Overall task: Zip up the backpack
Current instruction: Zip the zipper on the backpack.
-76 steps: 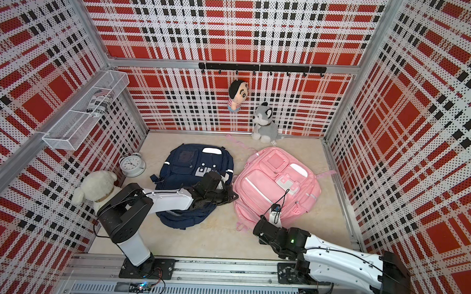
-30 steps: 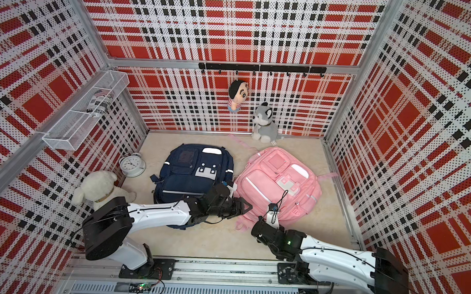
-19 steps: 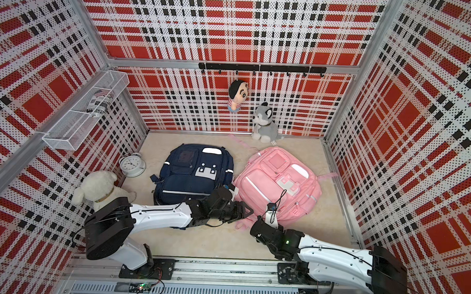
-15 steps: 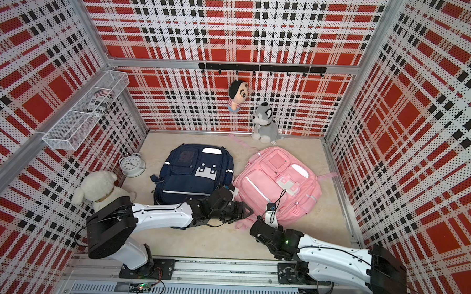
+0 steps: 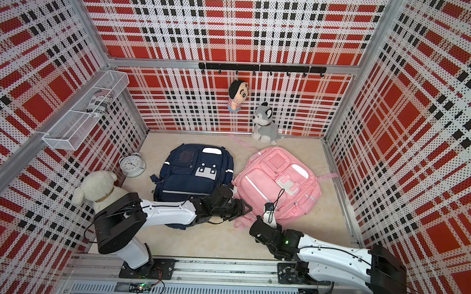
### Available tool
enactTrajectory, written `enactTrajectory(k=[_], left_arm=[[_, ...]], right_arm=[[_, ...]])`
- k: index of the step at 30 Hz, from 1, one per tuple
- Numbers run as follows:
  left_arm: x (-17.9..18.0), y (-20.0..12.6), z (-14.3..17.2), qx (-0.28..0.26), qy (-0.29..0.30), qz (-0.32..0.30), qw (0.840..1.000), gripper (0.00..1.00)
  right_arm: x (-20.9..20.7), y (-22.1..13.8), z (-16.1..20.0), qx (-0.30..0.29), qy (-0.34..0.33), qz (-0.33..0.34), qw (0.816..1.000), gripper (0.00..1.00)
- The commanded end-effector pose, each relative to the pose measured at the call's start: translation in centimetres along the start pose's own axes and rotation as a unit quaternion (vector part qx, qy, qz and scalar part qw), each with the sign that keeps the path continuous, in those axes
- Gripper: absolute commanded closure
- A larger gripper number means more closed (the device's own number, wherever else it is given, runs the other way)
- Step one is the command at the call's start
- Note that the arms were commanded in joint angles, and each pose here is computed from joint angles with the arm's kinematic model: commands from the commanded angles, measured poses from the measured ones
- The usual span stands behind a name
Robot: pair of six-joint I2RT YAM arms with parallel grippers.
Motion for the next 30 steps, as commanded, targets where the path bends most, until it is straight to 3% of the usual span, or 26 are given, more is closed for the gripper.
enactTrajectory(k=[1, 5, 16, 23, 30], left_arm=[[0.8, 0.5, -0.2, 0.007, 0.003, -0.006, 1.0, 0.44], [1.2, 0.7, -0.3, 0.009, 0.004, -0.009, 1.0, 0.5], [2.1, -0.2, -1.2, 0.004, 0.002, -0.004, 1.0, 0.86], [2.5, -0.7, -1.9, -0.003, 0.009, -0.002, 1.0, 0.99], [3.2, -2.2, -3.2, -0.019, 0.018, -0.005, 1.0, 1.0]], right_arm=[[0.6, -0.3, -0.5, -0.014, -0.009, -0.018, 1.0, 1.0], [0.6, -0.4, -0.5, -0.013, -0.013, -0.02, 1.0, 1.0], [-0.4, -0.3, 0.7, -0.004, -0.001, -0.01, 1.0, 1.0], [-1.0, -0.2, 2.0, 0.03, -0.003, -0.001, 1.0, 1.0], [-1.8, -0.7, 2.4, 0.039, 0.009, 0.016, 0.999, 1.0]])
Point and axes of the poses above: each gripper's point midway between its finger pads, its own y axis out along the fingers, its own x axis along the line the jaws close on, z = x × y, the point moved 8 cm from there along -y, back along the fingers, and after that the axes turned 15 degrees about -y, right-handed, at the moved point
